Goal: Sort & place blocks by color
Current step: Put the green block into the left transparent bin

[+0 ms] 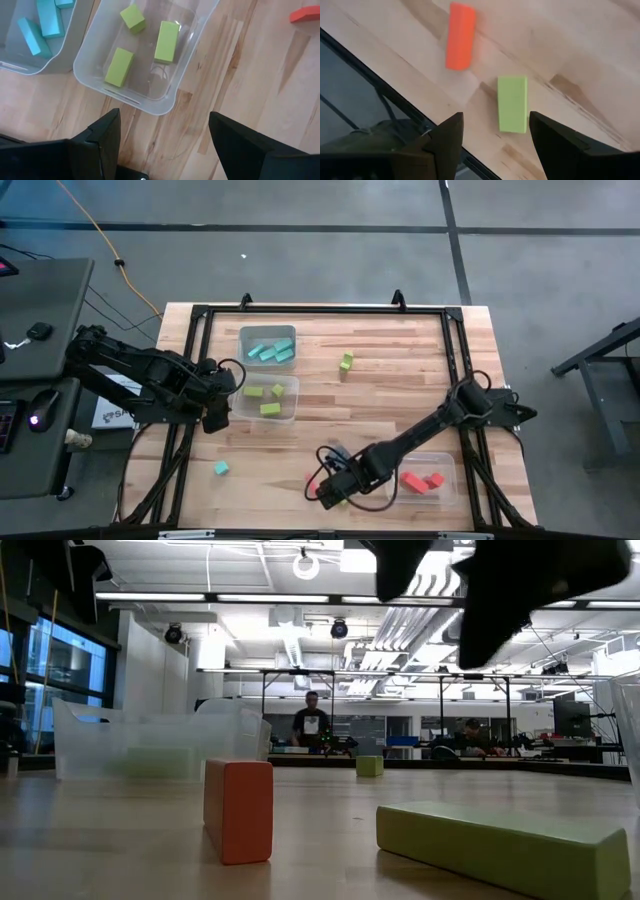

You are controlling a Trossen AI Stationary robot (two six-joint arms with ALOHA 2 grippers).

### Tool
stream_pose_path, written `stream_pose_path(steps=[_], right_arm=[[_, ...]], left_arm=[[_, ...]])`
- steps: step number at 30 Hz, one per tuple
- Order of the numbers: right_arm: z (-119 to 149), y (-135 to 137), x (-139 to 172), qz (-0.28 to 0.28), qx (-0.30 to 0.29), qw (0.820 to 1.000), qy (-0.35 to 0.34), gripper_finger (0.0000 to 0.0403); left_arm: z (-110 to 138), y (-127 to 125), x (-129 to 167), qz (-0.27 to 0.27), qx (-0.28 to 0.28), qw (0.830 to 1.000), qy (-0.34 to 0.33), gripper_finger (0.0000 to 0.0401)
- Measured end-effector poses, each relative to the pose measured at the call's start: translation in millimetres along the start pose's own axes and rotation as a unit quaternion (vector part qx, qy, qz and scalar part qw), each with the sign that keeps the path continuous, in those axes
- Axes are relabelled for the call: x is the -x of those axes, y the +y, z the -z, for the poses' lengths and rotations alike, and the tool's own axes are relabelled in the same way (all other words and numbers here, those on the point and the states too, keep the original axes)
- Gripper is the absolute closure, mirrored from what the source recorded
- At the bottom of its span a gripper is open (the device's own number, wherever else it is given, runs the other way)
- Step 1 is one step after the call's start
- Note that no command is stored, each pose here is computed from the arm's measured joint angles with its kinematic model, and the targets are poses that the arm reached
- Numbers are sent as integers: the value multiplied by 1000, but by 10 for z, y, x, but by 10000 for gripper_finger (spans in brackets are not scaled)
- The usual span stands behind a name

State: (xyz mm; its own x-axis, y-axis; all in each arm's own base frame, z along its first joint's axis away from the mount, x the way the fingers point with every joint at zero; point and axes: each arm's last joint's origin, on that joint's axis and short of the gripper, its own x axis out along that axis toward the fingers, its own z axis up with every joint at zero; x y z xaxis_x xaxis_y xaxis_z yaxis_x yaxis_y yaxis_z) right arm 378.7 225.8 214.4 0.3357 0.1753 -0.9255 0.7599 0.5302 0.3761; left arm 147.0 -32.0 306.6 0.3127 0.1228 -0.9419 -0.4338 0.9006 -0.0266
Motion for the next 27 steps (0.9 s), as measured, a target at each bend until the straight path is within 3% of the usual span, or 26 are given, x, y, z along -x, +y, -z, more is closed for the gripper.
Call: stream_pose_path(steps=[27], right_arm=[[205,-61,-575,43,-5,999,24,185]], left_arm=[[-7,4,1,-9,0,1000,-9,160]])
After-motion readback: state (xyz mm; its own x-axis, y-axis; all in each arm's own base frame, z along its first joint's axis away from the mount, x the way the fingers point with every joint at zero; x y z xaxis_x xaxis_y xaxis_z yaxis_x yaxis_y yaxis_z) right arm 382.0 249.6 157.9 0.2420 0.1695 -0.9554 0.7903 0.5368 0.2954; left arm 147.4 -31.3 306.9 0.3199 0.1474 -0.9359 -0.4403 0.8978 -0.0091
